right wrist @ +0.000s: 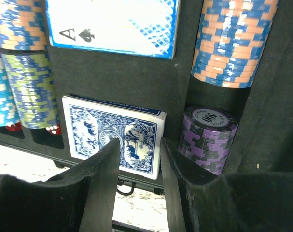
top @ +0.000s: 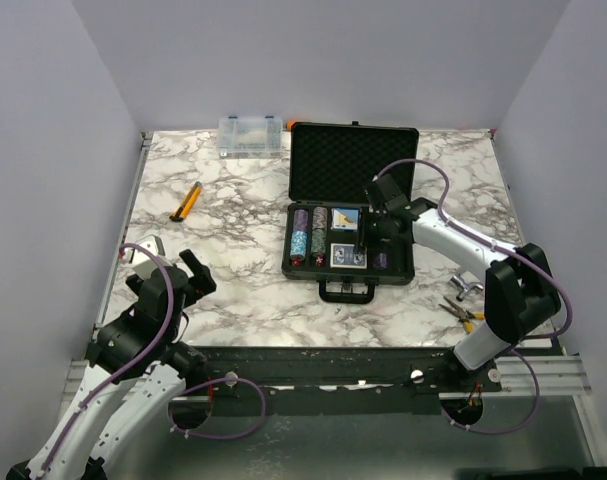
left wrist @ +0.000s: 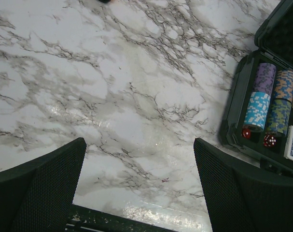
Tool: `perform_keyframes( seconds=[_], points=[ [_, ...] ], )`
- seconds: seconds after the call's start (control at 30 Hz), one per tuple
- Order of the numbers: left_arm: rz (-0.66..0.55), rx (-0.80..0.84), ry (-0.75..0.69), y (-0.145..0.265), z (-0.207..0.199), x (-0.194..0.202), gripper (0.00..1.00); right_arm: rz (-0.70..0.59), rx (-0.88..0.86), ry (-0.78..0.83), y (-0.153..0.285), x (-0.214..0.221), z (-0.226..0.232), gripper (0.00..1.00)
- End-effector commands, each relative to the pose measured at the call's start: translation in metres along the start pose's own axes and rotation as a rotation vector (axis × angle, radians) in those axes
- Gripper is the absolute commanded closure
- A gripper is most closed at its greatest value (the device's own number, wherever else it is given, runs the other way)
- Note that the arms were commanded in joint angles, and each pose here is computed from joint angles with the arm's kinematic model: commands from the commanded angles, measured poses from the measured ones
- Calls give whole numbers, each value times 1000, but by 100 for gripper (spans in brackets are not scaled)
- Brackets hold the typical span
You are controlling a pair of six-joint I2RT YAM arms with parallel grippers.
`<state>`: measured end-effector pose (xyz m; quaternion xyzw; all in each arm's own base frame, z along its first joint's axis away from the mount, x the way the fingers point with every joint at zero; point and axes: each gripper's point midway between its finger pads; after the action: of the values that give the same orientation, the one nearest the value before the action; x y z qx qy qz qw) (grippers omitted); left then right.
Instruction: Pack up texas hold em set
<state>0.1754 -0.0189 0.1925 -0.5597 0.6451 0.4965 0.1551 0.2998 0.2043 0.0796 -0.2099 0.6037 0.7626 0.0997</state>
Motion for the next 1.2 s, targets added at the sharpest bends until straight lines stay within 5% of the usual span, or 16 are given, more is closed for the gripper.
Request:
perform_keyframes(
  seconds=[0.0,0.73,0.97,1.17],
  points=[
    [4,-17,-2,0,3,0,8,-40,29,45,18,-21,2,57],
    [1,6,-4,1,0,0,8,87,-37,-12,-16,23,7,71],
    [6,8,-9,0,-1,1,8,-3,-3,15,11,-19,11,71],
    [7,2,-15,0,-1,0,8,-157,-28,49,45,-85,30,59]
  ],
)
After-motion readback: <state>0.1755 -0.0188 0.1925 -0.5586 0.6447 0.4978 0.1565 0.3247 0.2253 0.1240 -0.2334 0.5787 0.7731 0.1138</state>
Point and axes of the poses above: each gripper's point midway between its finger pads, its own y axis back along the fingers, its own z axis along the line the jaws close on, x = y × z, and after that the axes turned 11 degrees about y, right-handed
